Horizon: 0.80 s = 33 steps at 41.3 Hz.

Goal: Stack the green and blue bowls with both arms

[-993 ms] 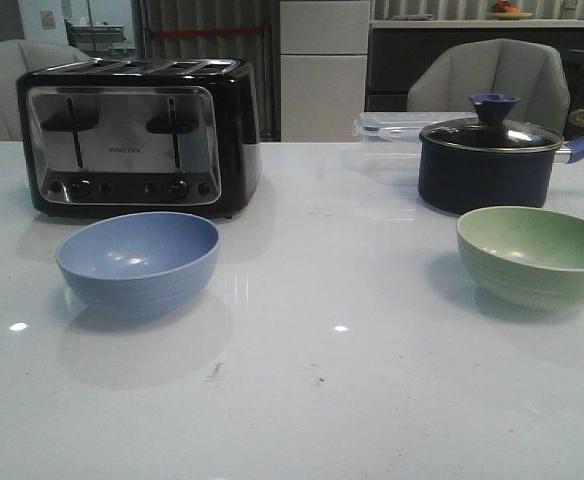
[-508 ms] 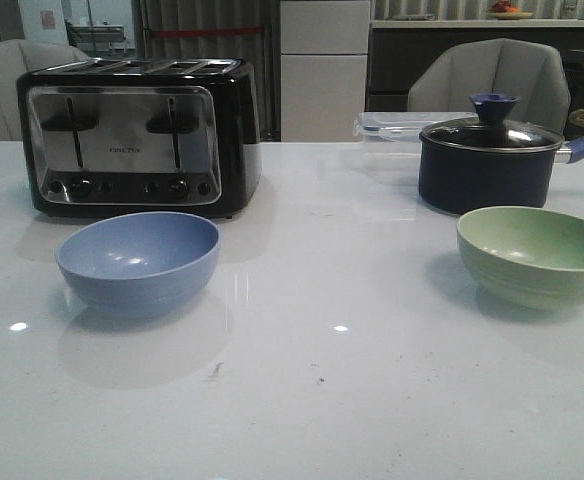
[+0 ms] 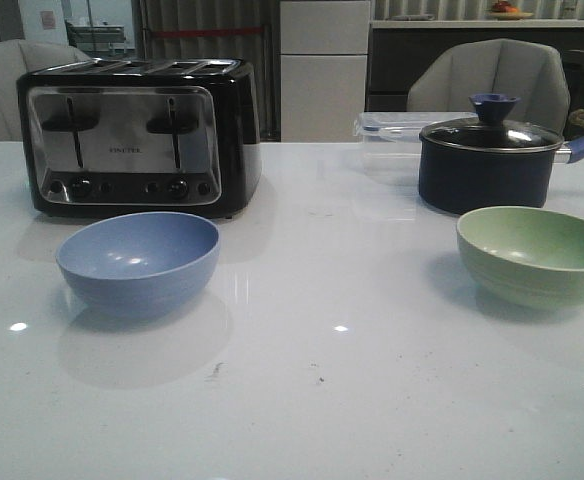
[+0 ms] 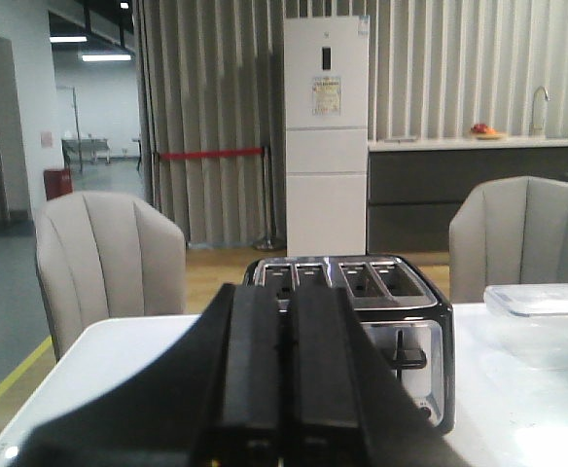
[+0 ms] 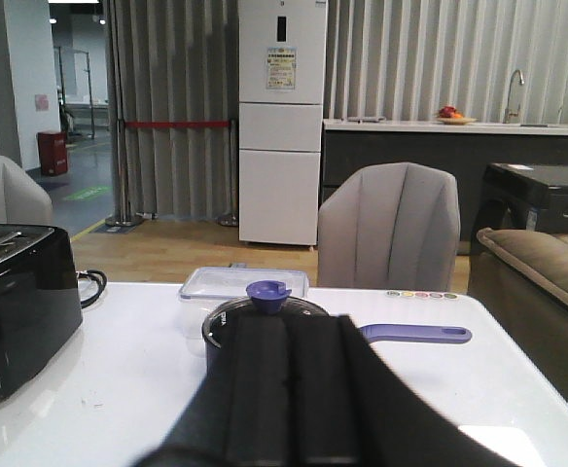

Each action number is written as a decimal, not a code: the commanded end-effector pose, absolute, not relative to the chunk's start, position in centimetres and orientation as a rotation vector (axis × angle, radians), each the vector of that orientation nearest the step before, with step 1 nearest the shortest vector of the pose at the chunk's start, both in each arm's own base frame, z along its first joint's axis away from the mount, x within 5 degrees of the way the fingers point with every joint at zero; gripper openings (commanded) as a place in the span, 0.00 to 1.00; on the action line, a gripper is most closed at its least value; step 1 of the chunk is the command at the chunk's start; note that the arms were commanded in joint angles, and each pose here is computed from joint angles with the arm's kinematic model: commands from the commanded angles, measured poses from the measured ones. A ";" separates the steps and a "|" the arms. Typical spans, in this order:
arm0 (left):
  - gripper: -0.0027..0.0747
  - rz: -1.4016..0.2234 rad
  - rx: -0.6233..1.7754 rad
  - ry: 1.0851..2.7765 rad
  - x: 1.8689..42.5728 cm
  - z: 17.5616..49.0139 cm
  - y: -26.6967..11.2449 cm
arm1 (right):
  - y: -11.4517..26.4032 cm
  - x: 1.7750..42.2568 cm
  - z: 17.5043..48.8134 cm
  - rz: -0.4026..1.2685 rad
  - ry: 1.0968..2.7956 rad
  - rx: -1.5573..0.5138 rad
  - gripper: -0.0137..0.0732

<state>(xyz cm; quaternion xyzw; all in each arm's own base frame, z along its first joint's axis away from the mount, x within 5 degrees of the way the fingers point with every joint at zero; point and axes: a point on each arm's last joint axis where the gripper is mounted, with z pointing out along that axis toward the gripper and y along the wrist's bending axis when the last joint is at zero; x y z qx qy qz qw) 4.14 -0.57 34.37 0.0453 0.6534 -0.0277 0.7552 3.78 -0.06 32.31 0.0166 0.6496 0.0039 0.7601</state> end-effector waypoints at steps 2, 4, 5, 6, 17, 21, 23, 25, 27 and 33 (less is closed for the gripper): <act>0.16 -0.073 0.108 1.492 5.7 37.9 -0.8 | -0.1 4.8 36.2 -0.003 1.428 0.035 0.22; 0.16 -0.076 0.116 1.550 6.5 38.3 -0.9 | -0.1 5.5 36.8 -0.003 1.478 0.036 0.22; 0.16 -0.077 0.119 1.573 6.8 38.5 -1.0 | -0.1 5.7 37.1 -0.004 1.503 0.036 0.22; 0.16 -0.078 0.122 1.594 7.2 38.5 -1.0 | -0.2 6.2 37.2 -0.004 1.534 0.037 0.22; 0.16 -0.082 0.138 1.825 11.3 36.4 -1.4 | -0.3 10.9 35.6 -0.003 1.823 0.044 0.22; 0.16 -0.086 0.148 1.919 12.2 35.4 -1.5 | -0.3 12.4 34.6 -0.003 1.913 0.046 0.22; 0.16 -0.086 0.149 1.949 12.8 35.0 -1.6 | -0.3 13.1 34.2 -0.003 1.946 0.047 0.22; 0.16 -0.087 0.150 1.976 13.3 34.7 -1.6 | -0.4 13.8 33.7 -0.003 1.979 0.047 0.22; 0.16 -0.088 0.153 2.011 13.7 34.3 -1.6 | -0.4 14.5 33.2 -0.003 2.014 0.048 0.22; 0.19 -0.089 0.157 2.074 14.8 33.4 -1.7 | -0.4 16.2 31.7 -0.003 2.121 0.051 0.32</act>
